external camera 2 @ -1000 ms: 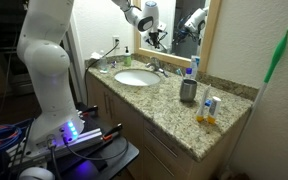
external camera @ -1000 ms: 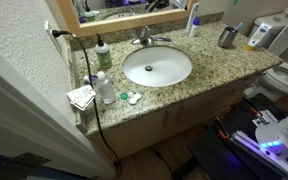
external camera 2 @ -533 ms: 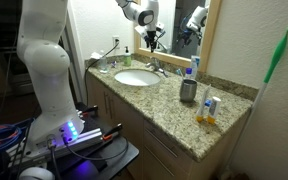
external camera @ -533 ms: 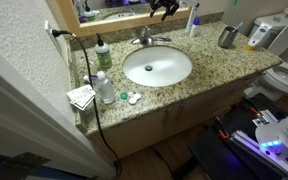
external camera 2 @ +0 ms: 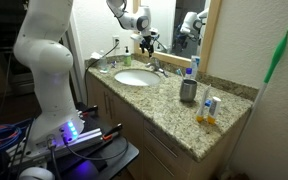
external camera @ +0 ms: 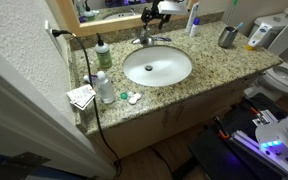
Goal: Open the tap
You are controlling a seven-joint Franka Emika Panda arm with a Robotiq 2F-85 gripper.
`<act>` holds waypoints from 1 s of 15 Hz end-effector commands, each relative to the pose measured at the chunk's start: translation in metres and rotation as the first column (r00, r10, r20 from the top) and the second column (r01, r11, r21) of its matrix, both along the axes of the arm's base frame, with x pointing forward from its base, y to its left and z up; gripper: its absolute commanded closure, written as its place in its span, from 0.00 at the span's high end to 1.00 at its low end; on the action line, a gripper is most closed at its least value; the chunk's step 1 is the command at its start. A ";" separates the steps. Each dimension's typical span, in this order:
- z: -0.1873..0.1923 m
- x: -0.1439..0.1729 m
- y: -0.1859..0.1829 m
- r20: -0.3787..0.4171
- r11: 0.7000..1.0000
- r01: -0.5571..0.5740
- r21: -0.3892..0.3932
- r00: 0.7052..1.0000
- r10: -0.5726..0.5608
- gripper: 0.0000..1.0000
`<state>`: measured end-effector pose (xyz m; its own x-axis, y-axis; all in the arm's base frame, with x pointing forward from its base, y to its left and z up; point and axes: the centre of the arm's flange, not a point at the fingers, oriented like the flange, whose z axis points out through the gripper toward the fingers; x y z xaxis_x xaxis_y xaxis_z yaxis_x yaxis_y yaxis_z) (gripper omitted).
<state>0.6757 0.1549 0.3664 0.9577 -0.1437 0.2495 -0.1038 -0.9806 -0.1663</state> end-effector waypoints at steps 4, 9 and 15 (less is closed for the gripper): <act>-0.016 0.038 0.017 -0.013 0.992 0.035 -0.124 0.999 -0.037 0.89; -0.023 0.046 0.011 -0.015 0.987 0.056 -0.149 0.998 -0.059 0.46; -0.010 0.041 0.011 -0.016 0.990 0.053 -0.130 0.998 -0.056 0.04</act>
